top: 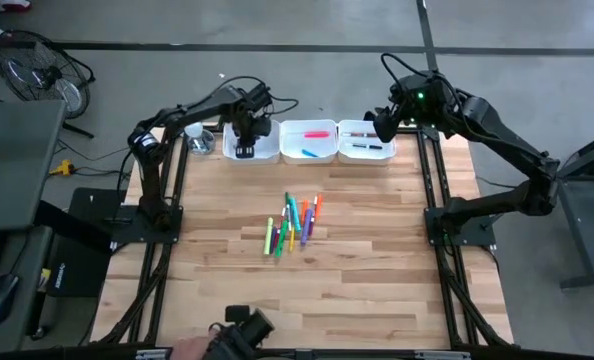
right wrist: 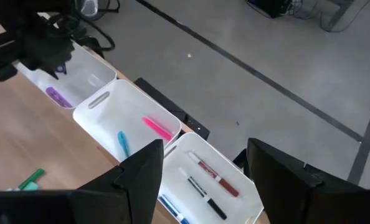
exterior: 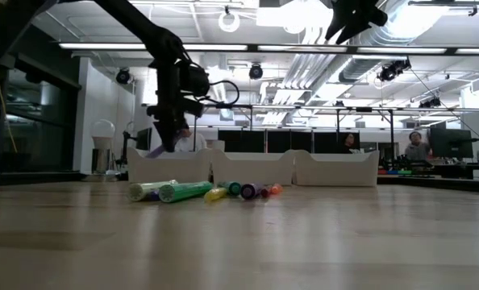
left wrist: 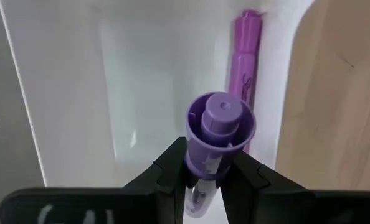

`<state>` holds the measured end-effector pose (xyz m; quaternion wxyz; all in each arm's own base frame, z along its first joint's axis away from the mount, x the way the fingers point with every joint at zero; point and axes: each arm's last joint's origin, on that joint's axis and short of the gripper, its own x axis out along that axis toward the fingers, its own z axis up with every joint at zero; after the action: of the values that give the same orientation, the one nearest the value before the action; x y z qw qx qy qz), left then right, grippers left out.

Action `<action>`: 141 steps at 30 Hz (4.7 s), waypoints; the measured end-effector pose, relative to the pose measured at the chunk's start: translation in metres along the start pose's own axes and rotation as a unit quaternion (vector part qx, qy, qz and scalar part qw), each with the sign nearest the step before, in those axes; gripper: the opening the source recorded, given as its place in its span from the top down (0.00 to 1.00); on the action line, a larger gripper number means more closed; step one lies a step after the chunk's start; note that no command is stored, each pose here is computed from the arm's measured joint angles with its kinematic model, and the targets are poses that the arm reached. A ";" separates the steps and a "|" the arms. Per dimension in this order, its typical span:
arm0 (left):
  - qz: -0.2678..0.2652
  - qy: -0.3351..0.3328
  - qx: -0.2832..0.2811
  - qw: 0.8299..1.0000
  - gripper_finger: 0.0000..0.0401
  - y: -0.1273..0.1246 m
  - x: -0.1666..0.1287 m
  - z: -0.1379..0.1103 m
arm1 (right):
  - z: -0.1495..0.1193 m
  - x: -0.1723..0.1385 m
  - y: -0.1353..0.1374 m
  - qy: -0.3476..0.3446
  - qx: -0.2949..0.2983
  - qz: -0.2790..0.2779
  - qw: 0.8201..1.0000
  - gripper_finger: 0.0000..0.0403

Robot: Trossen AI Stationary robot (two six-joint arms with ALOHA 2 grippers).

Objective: Pick & Place Markers
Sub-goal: Put the bottom violet highlighter pen into the left white bin, then put the light green highlighter pen into the left white bin

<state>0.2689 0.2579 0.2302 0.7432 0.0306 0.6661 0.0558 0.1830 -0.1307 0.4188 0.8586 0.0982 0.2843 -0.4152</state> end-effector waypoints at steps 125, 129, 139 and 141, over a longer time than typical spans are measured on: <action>-0.080 0.067 -0.472 0.875 0.55 -0.287 0.048 0.033 | -0.014 -0.011 0.036 0.058 -0.042 0.180 0.981 0.45; -0.075 0.080 -0.434 0.894 0.55 -0.291 0.053 0.033 | -0.016 -0.012 0.035 0.068 -0.047 0.178 0.981 0.45; -0.078 0.082 -0.411 0.904 0.57 -0.304 0.052 0.031 | -0.016 -0.012 0.035 0.067 -0.050 0.179 0.980 0.45; -0.081 0.085 -0.416 0.902 0.60 -0.305 0.052 0.031 | -0.016 -0.012 0.035 0.067 -0.050 0.179 0.980 0.45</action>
<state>0.3177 -0.0373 0.1456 0.6304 -0.3401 0.6434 0.2702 0.1981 -0.0942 0.4101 0.9017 0.1318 0.3398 -0.2327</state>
